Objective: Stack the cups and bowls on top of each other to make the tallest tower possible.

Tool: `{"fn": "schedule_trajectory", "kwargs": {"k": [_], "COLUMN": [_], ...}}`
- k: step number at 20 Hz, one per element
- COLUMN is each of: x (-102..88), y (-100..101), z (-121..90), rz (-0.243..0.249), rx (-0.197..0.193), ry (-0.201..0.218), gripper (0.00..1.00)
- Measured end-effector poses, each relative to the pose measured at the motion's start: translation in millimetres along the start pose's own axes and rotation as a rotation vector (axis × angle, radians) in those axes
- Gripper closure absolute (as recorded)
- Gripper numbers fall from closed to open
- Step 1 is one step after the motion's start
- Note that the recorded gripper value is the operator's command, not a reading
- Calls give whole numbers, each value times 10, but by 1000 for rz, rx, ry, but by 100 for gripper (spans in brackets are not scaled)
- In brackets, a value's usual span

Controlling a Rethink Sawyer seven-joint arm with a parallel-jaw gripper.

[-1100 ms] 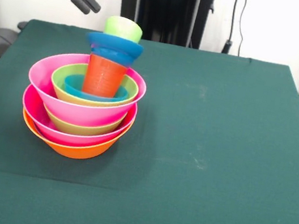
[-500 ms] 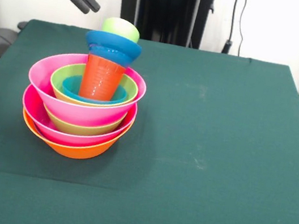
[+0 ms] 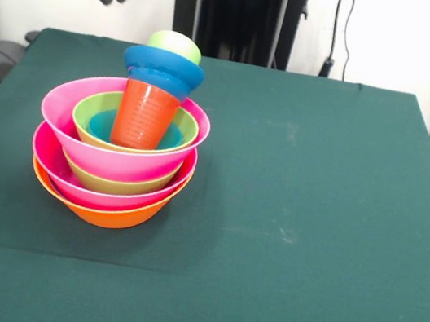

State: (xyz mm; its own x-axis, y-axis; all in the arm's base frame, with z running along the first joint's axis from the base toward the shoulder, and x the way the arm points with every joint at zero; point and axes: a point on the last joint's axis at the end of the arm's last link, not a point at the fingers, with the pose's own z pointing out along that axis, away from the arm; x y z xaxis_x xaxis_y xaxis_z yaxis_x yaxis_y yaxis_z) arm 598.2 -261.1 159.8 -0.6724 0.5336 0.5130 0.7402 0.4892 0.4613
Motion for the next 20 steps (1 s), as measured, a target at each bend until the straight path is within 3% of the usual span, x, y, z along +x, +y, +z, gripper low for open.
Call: {"fn": "schedule_trajectory", "kwargs": {"k": [6,7,10,16,20], "x": [188,288,443,727,944], "y": [34,62,120,277,428], "z": [-415,-564,-764,-1139,-1461], "rz": [-5,-5,-4,6,11], "rx": [85,123,176,248,317], "ry": [-14,-7,5,16,-27], "gripper": [0,0,0,0,0]}}
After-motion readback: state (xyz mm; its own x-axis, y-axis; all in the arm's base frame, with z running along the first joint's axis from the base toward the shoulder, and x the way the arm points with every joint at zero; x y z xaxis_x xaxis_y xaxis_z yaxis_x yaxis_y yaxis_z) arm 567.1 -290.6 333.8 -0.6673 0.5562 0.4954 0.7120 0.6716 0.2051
